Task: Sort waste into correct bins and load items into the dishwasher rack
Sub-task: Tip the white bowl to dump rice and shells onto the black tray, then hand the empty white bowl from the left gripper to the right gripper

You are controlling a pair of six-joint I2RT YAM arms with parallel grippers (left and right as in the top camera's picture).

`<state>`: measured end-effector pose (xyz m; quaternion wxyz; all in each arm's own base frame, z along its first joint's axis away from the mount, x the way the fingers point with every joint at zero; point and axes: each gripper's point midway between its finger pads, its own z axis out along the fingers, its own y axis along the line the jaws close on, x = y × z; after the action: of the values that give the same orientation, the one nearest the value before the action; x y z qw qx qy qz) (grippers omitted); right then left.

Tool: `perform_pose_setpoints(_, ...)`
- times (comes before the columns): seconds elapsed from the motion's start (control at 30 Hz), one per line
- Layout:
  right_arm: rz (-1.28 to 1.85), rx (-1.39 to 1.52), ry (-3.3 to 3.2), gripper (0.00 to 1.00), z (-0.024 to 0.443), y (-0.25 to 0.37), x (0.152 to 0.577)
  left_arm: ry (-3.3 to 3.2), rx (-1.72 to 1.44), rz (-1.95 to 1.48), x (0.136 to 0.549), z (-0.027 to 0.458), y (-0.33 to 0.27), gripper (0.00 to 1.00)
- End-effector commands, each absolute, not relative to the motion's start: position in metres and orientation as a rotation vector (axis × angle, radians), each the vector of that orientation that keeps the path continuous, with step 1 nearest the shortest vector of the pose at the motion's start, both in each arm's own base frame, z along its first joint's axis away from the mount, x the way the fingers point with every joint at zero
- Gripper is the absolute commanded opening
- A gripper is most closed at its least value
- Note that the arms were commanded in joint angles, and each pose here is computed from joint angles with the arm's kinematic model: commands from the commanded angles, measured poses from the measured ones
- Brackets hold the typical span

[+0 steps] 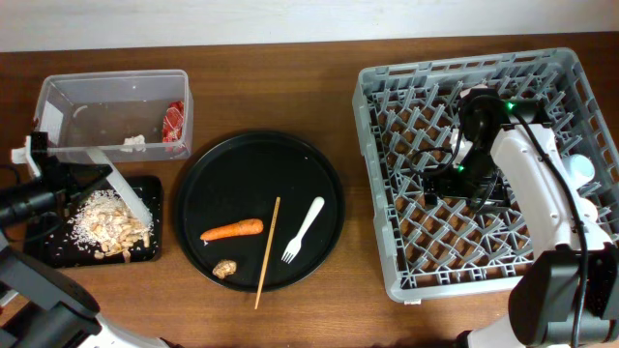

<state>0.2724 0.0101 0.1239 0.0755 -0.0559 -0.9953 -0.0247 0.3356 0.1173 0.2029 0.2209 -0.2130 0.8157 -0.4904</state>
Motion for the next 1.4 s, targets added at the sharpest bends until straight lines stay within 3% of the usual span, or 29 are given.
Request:
perform_pose_setpoints(0.0,-0.087,-0.176,-2.992,0.96,0.127,0.011,0.271,2.120,-0.500,-1.370,0.335,0.228,0.120,0.00)
perform_pose_setpoints(0.83,-0.088,-0.175,-2.992,0.96,0.127,0.011,0.271,2.168,-0.571,-1.392,0.328,0.223,0.117,0.00)
perform_pose_setpoints(1.17,-0.088,-0.175,-2.993,0.96,0.127,0.011,0.271,2.296,-0.065,-1.420,0.329,0.254,0.004,0.00)
perform_pose_setpoints(1.37,-0.089,-0.175,-3.003,0.96,0.127,0.011,0.273,2.585,0.220,-1.286,0.331,0.221,-0.072,0.00)
